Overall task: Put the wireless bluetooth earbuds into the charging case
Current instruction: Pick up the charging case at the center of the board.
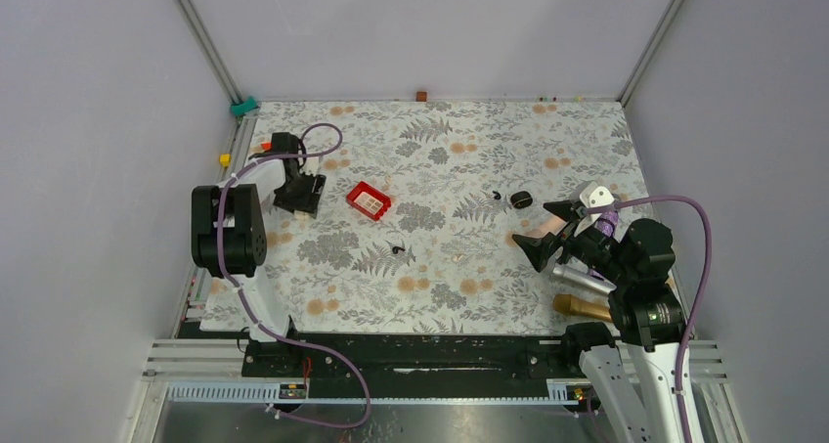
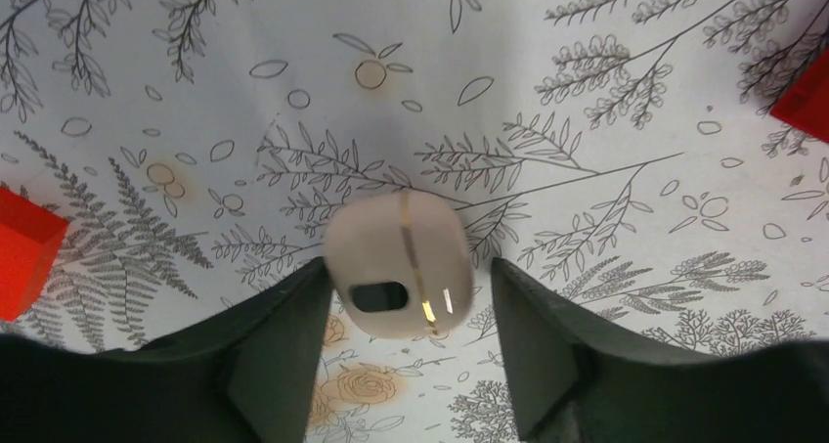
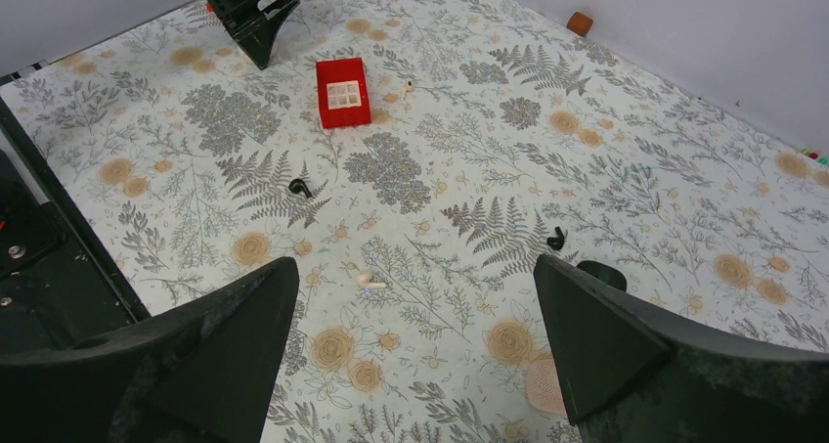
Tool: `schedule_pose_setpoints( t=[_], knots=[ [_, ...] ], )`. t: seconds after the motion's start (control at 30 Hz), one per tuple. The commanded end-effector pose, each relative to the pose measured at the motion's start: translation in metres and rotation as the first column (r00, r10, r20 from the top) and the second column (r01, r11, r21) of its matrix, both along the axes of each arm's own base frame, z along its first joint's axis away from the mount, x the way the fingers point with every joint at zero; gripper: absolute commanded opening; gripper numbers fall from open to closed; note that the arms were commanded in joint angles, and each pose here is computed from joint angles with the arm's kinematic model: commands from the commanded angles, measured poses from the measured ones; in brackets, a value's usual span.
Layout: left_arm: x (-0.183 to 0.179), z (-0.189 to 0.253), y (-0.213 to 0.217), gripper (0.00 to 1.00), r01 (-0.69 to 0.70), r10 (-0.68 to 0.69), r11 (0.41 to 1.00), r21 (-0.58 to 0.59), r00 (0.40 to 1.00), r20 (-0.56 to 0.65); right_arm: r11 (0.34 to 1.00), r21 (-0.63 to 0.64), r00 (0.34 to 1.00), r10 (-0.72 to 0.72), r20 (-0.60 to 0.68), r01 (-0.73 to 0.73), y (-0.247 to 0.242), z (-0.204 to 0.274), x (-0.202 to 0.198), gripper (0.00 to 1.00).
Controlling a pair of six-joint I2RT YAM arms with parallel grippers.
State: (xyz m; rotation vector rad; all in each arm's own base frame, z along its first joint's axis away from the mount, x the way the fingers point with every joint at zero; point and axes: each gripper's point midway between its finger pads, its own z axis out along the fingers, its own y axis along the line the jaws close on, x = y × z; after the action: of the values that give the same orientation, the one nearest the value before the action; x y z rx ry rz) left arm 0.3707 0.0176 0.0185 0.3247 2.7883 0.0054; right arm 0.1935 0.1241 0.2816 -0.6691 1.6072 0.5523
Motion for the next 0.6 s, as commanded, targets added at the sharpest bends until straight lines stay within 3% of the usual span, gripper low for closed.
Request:
schedule_pose_setpoints(
  t=[0.0, 0.17, 0.3, 0.57],
  knots=[
    [0.010, 0.001, -0.002, 0.55, -0.003, 0.003, 1.000, -0.021, 1.000, 0.010, 1.000, 0.001, 0.999, 0.016, 0.043, -0.016, 0.002, 0.009, 0.001, 0.99],
    [0.010, 0.008, -0.004, 0.31, -0.002, 0.003, 1.000, -0.031, 1.000, 0.028, 1.000, 0.001, 0.999, 0.019, 0.041, -0.019, 0.002, 0.008, 0.002, 0.99],
    [0.011, 0.020, -0.005, 0.18, -0.001, 0.003, 0.999, -0.036, 0.999, 0.054, 1.000, 0.003, 0.999, 0.017, 0.036, -0.017, 0.002, 0.008, 0.004, 0.99],
    [0.011, 0.087, -0.028, 0.10, 0.035, -0.015, 0.992, -0.121, 0.985, 0.170, 0.985, 0.151, 0.994, 0.097, -0.057, -0.087, 0.023, 0.038, 0.017, 0.99]
  ],
)
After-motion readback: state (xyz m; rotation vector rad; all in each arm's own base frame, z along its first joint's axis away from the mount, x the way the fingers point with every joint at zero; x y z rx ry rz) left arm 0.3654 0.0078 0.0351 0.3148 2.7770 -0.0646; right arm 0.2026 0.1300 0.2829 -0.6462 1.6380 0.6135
